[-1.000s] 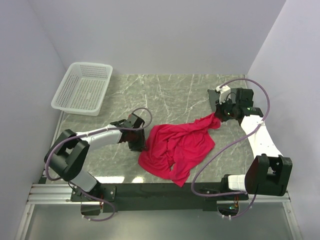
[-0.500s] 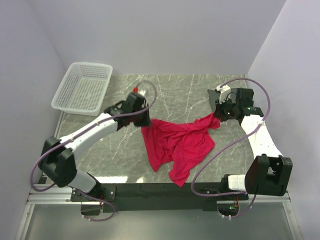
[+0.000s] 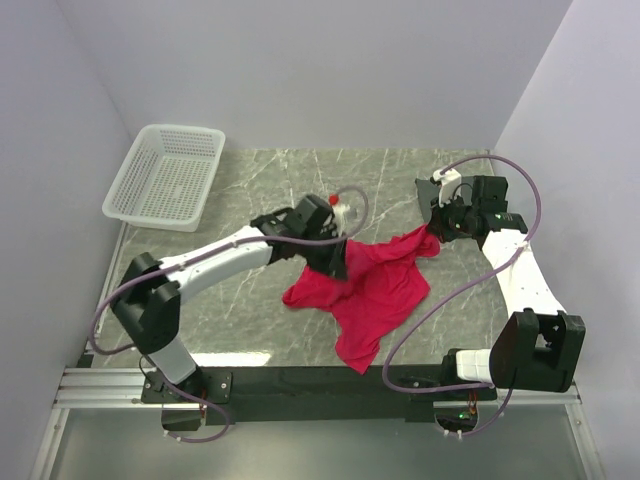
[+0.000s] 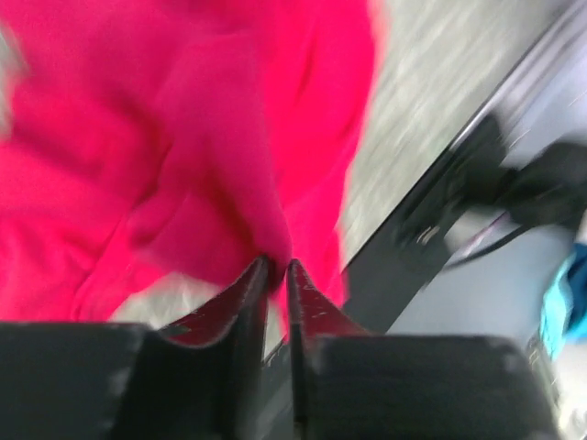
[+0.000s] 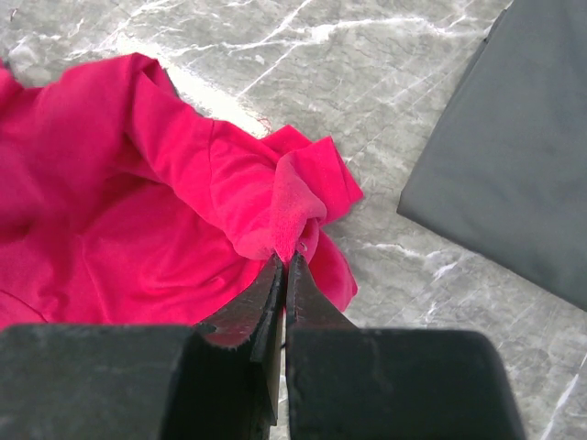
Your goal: Fold and stack the t-shirts
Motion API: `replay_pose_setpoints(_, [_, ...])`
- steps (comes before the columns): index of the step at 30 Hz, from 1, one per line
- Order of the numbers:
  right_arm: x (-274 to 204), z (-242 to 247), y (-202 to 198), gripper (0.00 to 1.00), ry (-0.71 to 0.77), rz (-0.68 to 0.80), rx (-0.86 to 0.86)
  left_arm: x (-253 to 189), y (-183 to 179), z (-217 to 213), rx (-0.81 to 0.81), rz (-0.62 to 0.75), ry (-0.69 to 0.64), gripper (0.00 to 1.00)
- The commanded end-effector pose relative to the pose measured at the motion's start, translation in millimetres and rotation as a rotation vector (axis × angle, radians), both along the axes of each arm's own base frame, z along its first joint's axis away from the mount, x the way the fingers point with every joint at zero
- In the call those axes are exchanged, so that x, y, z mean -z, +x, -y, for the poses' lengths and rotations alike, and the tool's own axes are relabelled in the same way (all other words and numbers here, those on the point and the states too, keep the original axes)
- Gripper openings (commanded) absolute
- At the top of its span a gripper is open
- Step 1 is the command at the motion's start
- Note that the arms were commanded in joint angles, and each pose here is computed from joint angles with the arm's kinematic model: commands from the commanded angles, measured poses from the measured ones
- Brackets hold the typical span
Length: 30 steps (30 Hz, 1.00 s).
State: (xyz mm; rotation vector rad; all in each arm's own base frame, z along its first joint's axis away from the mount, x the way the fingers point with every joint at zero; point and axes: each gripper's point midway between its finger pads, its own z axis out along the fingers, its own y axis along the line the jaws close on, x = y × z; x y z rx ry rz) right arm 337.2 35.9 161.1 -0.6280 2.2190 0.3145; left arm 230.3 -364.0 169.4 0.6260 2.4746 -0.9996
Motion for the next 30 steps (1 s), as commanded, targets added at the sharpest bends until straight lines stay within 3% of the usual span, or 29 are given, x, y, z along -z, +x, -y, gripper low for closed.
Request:
replay_pose_setpoints(1, [-12, 1, 1, 0.0, 0.01, 0.036, 0.005, 21, -29, -12, 0.074, -0.068, 0.074, 0.24])
replay_pose_setpoints(9, [-8, -2, 2, 0.0, 0.024, 0.021, -0.002, -23, 5, -44, -0.102, 0.177, 0.08, 0.57])
replay_pose_setpoints(15, [-2, -5, 0, 0.0, 0.041, -0.009, -0.011, -19, 9, -24, 0.034, 0.197, 0.013, 0.7])
replay_pose_setpoints(19, [0, -6, -2, 0.0, 0.044, -0.017, -0.014, -10, 10, 2, 0.096, 0.158, 0.004, 0.72])
replay_pose_setpoints(30, [8, -7, -9, 0.0, 0.049, -0.035, -0.013, 45, 17, 36, 0.094, 0.018, 0.031, 0.65])
